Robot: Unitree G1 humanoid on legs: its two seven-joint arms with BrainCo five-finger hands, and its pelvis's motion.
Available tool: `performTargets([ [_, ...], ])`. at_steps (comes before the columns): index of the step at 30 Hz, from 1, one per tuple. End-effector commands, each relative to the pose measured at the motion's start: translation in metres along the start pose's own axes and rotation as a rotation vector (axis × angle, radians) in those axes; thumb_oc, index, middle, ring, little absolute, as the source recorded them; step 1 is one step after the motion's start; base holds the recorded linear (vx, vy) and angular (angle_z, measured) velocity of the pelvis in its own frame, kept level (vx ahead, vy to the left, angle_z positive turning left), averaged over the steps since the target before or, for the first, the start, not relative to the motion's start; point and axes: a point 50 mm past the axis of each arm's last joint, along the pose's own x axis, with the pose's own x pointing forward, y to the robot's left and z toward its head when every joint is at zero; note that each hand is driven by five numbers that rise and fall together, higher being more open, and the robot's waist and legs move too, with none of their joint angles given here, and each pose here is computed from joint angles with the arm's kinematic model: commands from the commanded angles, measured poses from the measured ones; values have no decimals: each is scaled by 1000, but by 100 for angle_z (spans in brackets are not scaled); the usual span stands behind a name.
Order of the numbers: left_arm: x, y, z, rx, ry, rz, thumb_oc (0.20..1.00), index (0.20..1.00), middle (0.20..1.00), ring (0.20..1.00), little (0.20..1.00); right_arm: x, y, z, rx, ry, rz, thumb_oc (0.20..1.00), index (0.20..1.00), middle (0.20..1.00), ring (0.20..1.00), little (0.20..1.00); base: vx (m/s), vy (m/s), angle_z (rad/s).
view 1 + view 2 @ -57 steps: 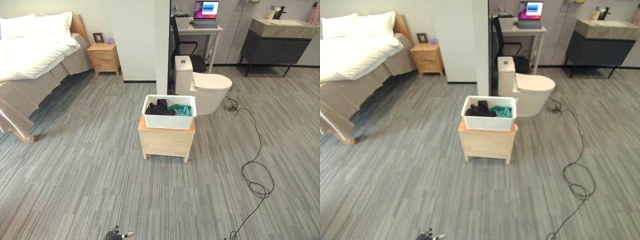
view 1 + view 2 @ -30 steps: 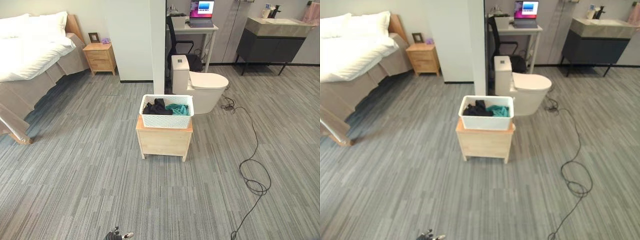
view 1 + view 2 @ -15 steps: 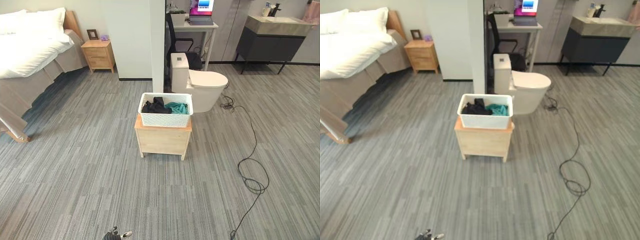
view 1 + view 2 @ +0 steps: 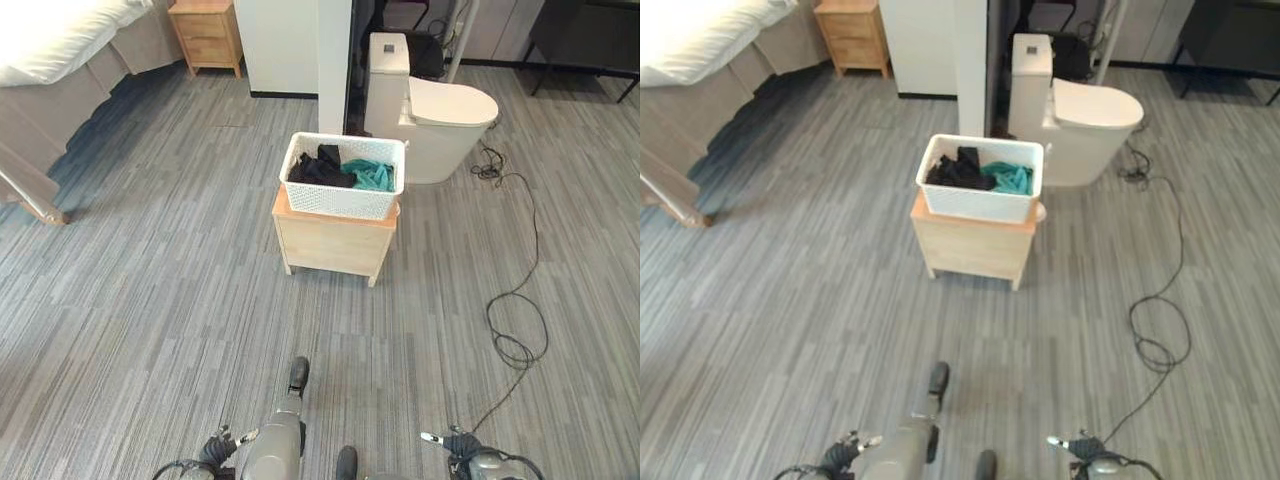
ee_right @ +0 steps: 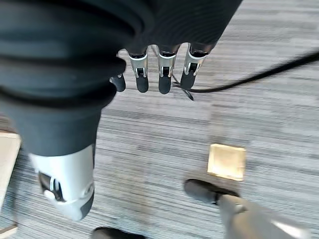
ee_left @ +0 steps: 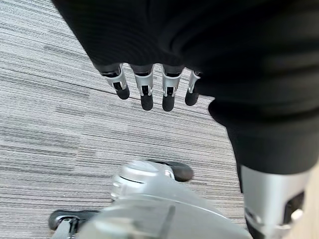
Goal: Grab the laundry basket,head to the washer,open it,put in the laundry and shut it.
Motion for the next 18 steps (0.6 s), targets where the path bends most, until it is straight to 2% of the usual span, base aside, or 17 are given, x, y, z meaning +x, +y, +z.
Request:
performTargets([
  [1,-1,12,6,1,-47,38,1000,1000,1000,1000,1000,-3,-3,-20,16,24,-4,1000,1000,1000,1000,1000,408,267,-25],
  [8,0,19,10,65,-41,35,1000,1000,1000,1000,1000,-5,4,-31,16,64,29,1000,1000,1000,1000,1000,319,301,-1],
  [18,4,9,23,72,-87,16,1000,1000,1000,1000,1000,-8,4,-45,-33,123,39,1000,1000,1000,1000,1000,334,-19,12],
])
